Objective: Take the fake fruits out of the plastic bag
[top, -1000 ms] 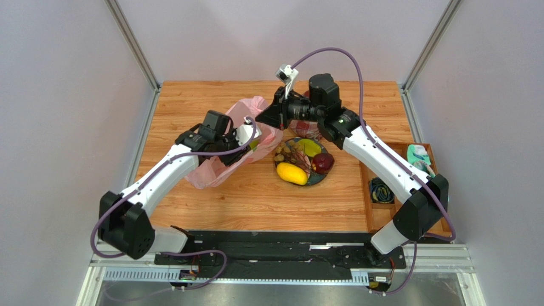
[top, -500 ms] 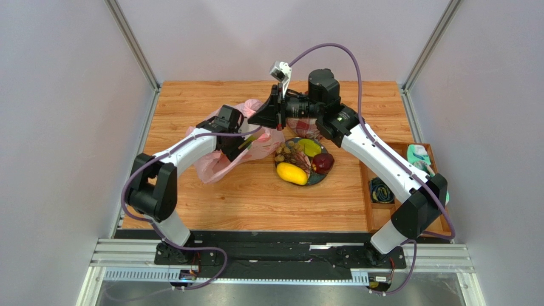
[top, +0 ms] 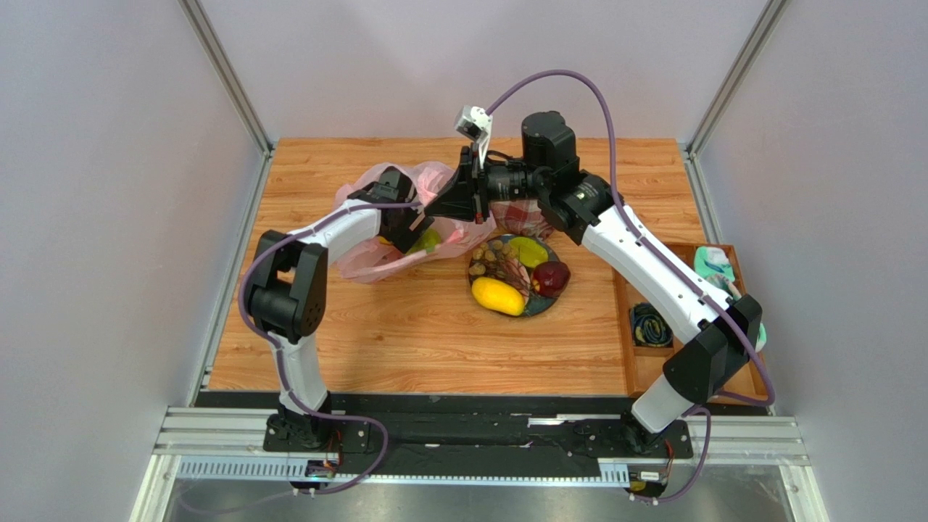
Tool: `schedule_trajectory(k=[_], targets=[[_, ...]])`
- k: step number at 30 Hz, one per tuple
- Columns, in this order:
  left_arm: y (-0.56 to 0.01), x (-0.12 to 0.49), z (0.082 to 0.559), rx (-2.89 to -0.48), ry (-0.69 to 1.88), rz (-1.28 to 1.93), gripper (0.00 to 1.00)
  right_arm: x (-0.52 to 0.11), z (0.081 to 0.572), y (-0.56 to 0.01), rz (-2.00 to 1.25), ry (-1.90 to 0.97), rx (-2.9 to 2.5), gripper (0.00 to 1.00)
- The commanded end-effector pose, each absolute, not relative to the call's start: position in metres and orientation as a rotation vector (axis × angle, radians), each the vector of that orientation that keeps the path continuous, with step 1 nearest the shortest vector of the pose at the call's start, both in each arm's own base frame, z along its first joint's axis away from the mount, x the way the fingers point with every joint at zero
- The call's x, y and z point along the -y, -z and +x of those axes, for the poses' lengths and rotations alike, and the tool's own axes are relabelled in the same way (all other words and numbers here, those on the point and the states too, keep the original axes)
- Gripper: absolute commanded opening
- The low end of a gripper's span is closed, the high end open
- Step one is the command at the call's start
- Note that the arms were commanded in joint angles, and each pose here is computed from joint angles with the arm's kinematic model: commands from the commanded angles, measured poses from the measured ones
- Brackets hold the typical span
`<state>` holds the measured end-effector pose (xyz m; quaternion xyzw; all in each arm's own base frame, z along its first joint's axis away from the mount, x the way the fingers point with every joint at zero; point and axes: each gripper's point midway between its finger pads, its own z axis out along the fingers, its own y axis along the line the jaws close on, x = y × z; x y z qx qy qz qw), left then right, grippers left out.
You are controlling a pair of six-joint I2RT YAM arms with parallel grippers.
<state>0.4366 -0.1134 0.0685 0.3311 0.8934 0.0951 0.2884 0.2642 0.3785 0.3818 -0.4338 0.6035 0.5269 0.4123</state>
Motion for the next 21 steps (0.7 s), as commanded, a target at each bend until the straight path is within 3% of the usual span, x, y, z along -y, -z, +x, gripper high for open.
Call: schedule_trajectory(k=[1, 5, 6, 8, 9, 11, 17, 21], targets=[[-0.041, 0.112, 0.439, -2.445, -0.232, 0.868, 0.91, -0.381, 0.264, -0.399, -1.110, -1.334, -1.465, 0.00], [-0.038, 0.111, 0.440, -2.439, -0.234, 0.909, 0.77, -0.384, 0.267, -0.398, -1.093, -1.337, -1.472, 0.00], [-0.039, 0.110, 0.439, -2.437, -0.228, 0.917, 0.65, -0.384, 0.268, -0.397, -1.088, -1.338, -1.477, 0.00], [-0.043, 0.112, 0.436, -2.427, -0.204, 0.951, 0.54, -0.384, 0.271, -0.397, -1.072, -1.335, -1.483, 0.00], [-0.049, 0.114, 0.434, -2.415, -0.176, 0.959, 0.41, -0.385, 0.273, -0.395, -1.070, -1.332, -1.485, 0.00], [-0.057, 0.117, 0.427, -2.406, -0.132, 0.995, 0.23, -0.385, 0.276, -0.392, -1.052, -1.317, -1.498, 0.00], [-0.124, 0.133, 0.390, -2.295, 0.080, 1.031, 0.00, -0.383, 0.291, -0.375, -0.995, -1.267, -1.553, 0.00], [-0.184, 0.140, 0.342, -2.131, 0.210, 1.061, 0.00, -0.378, 0.305, -0.366, -0.927, -1.255, -1.602, 0.00]])
